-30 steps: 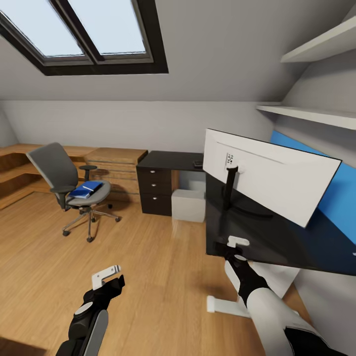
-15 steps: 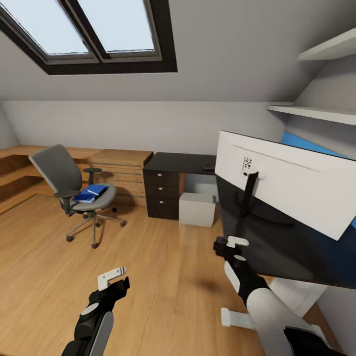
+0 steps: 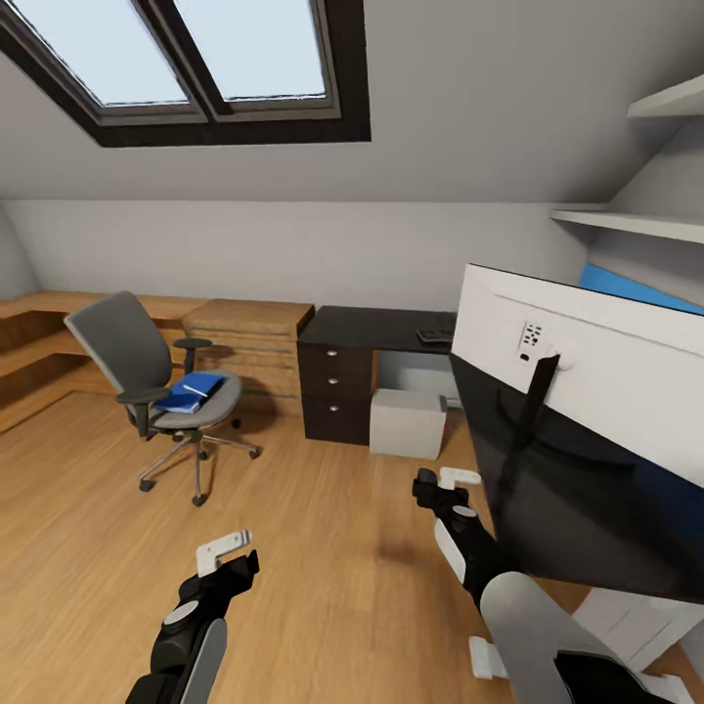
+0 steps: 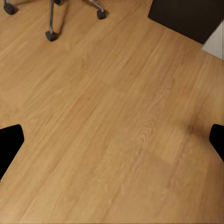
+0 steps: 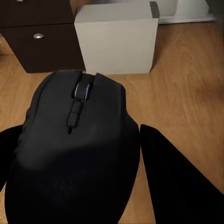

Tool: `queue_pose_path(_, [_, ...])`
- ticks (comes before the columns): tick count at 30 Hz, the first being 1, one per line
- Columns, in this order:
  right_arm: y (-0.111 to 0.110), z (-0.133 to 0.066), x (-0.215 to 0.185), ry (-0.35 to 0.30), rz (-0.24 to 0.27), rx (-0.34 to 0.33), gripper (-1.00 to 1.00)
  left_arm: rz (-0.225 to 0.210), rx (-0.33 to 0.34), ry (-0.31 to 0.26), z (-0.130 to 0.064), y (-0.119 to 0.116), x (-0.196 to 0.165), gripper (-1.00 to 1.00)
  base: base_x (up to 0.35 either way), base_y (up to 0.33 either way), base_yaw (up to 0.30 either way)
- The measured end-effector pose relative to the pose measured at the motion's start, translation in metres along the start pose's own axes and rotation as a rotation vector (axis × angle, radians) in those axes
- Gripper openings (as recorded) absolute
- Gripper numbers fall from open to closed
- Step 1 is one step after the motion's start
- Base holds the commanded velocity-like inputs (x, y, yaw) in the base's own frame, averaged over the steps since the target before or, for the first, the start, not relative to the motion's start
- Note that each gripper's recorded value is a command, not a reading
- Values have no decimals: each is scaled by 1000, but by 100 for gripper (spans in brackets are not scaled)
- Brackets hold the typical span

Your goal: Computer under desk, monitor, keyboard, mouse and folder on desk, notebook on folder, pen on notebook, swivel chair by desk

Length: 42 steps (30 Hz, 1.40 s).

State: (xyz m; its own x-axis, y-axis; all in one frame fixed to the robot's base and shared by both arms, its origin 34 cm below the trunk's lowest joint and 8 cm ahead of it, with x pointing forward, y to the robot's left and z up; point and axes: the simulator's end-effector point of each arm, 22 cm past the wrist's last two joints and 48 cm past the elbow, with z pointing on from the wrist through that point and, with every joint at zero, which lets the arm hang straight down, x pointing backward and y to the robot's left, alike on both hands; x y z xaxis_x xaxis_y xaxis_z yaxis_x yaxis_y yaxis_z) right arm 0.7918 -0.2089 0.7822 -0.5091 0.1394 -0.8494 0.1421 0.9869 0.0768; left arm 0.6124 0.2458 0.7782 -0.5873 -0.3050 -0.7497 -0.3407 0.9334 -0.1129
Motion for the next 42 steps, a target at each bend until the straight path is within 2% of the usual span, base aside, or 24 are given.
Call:
queue_pose_path(4, [0, -3, -5, 0, -2, 3, -100, 2, -1, 0, -4, -1, -4, 100, 223, 205, 197])
queue_pose_path(12, [-8, -12, -32, -76, 10, 43, -100, 5, 6, -3, -14, -5, -14, 100, 223, 197, 93])
queue_pose_path(18, [-9, -18, -42, -87, 13, 49, -100, 8, 11, -3, -21, -9, -20, 100, 223, 182, 8])
queue_pose_path(25, [-9, -21, -46, -98, 15, 49, -100, 52, 41, 18, -22, -26, -6, 100, 240, 41, 1])
queue_pose_path(32, [-8, -25, -53, -110, 16, 48, -100, 98, 22, -6, -25, -24, -12, 100, 317, 3, 0])
queue_pose_path(42, [-7, -30, -62, -125, 18, 45, -100, 104, 20, -24, -29, -24, -18, 100, 329, 0, 0])
